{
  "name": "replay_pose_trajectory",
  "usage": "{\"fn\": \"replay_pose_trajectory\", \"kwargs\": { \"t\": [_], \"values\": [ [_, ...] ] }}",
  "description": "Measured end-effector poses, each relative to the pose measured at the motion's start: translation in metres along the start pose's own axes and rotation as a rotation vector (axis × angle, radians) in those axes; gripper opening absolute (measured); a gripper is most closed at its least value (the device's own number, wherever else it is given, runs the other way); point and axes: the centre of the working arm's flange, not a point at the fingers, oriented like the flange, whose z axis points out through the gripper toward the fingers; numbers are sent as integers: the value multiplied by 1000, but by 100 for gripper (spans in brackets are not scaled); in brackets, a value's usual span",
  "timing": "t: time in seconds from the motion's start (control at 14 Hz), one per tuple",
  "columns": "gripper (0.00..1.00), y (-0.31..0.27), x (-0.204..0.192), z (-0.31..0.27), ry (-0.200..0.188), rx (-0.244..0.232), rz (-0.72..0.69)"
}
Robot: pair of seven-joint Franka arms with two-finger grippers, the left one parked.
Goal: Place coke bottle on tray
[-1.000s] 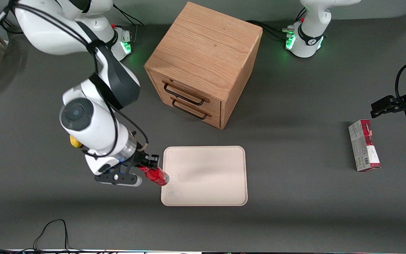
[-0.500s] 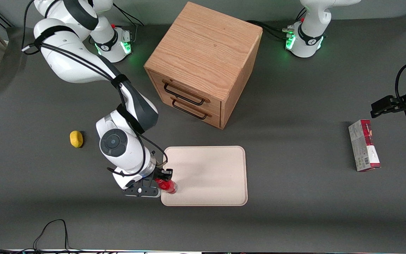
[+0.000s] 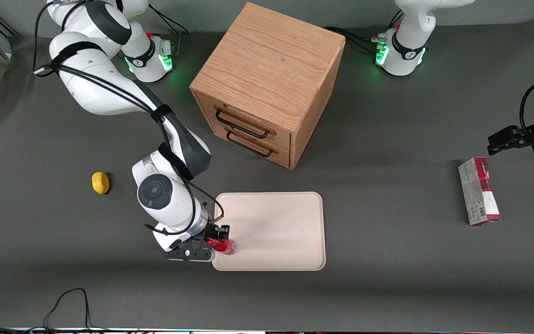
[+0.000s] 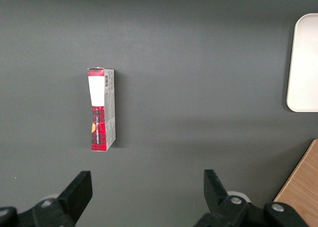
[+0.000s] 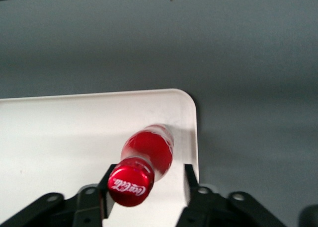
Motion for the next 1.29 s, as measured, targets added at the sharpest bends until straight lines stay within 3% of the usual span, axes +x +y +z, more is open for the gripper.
{"fn": "replay_pose_trajectory", "kwargs": {
  "t": [0.21, 0.29, 0.43, 0.71, 0.93, 1.29],
  "values": [
    [94, -2, 3, -2, 32, 17, 1],
    [100, -2, 5, -5, 38, 20, 4],
    [100, 1, 9, -19, 36, 4, 9],
    [100, 25, 11, -92, -33, -99, 48],
    [100, 70, 7, -156, -87, -104, 24],
    [100, 179, -48, -246, -159, -192, -2]
  ]
}}
